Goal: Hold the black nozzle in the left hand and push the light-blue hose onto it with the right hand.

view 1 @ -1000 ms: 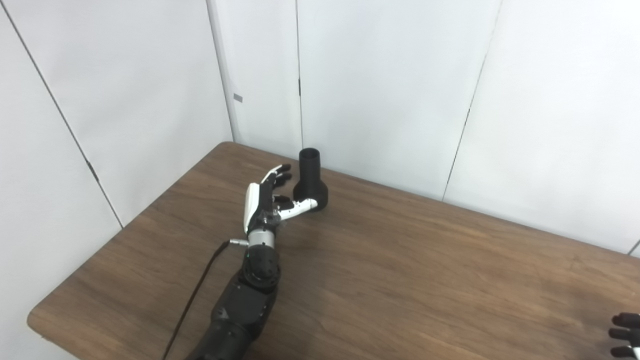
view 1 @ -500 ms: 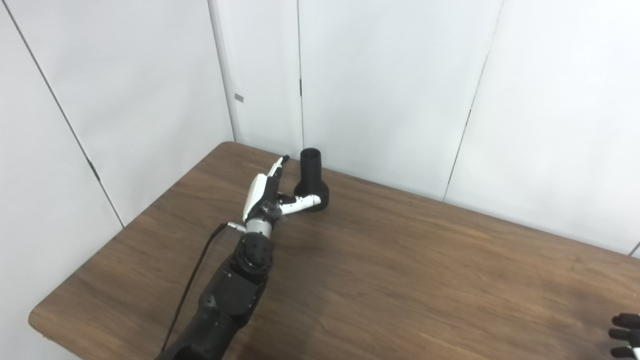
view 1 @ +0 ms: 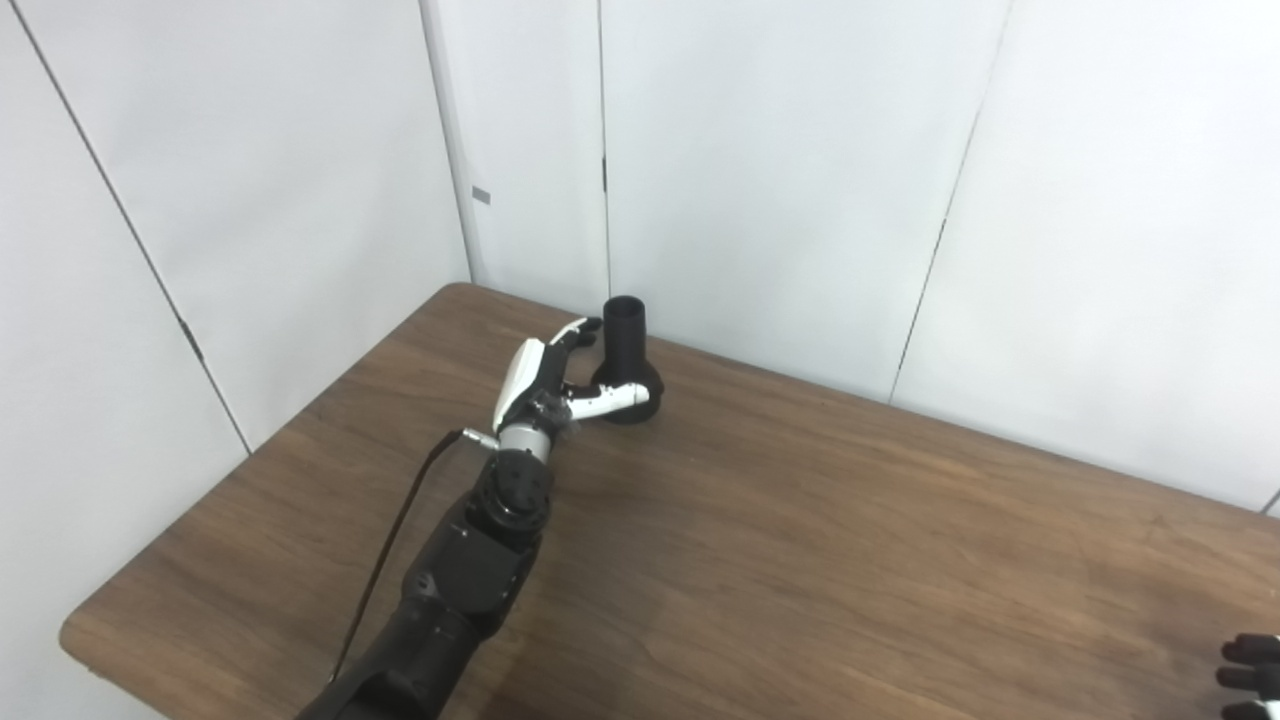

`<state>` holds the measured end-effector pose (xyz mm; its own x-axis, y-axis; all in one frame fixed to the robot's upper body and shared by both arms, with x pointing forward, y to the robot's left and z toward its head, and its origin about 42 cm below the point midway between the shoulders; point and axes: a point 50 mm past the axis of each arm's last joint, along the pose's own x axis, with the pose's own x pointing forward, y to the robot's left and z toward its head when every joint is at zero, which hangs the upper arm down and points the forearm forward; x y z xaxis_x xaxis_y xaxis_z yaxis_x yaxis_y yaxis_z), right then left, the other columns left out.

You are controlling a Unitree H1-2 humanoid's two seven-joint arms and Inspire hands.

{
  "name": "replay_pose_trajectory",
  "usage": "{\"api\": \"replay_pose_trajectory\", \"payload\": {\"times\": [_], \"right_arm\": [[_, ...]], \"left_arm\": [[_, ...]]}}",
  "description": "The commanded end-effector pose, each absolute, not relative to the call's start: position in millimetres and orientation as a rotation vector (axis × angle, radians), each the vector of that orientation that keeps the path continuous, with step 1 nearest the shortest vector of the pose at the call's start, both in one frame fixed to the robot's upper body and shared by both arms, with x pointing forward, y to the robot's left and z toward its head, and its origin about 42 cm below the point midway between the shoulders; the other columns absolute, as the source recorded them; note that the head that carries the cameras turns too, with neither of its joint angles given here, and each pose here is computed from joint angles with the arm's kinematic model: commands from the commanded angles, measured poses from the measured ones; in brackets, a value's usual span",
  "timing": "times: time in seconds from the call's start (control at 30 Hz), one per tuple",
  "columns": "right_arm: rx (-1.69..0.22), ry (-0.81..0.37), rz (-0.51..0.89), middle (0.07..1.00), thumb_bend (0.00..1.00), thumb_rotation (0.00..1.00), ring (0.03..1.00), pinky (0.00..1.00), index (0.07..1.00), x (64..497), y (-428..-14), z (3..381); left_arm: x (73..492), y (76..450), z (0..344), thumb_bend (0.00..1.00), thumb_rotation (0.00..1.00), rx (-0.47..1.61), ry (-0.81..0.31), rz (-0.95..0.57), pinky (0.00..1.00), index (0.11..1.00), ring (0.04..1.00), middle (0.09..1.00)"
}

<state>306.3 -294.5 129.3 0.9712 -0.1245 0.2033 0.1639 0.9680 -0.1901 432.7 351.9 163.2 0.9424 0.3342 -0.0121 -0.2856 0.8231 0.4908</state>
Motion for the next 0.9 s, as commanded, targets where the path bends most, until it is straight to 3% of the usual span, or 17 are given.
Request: {"api": "replay_pose_trajectory", "payload": {"times": [0.0, 0.27, 0.53, 0.87], "right_arm": [[-0.208, -0.258, -0.156, 0.609, 0.62, 0.68, 0.574, 0.42, 0.572, 311, -295, 146], [-0.209, -0.249, -0.16, 0.613, 0.61, 0.68, 0.579, 0.43, 0.577, 310, -293, 147], [-0.215, -0.235, -0.159, 0.626, 0.57, 0.67, 0.591, 0.44, 0.589, 309, -290, 148], [-0.222, -0.236, -0.159, 0.636, 0.51, 0.66, 0.606, 0.45, 0.597, 307, -286, 150]], "left_arm": [[439, 339, 161, 1.0, 0.33, 0.47, 0.124, 0.271, 1.0, 0.862, 0.958, 0.846], [443, 334, 164, 1.0, 0.27, 0.417, 0.078, 0.28, 1.0, 0.777, 0.902, 0.778], [451, 328, 168, 1.0, 0.27, 0.544, 0.057, 0.296, 1.0, 0.778, 0.891, 0.773], [454, 330, 178, 1.0, 0.34, 0.858, 0.069, 0.333, 1.0, 0.895, 0.989, 0.935]]}}
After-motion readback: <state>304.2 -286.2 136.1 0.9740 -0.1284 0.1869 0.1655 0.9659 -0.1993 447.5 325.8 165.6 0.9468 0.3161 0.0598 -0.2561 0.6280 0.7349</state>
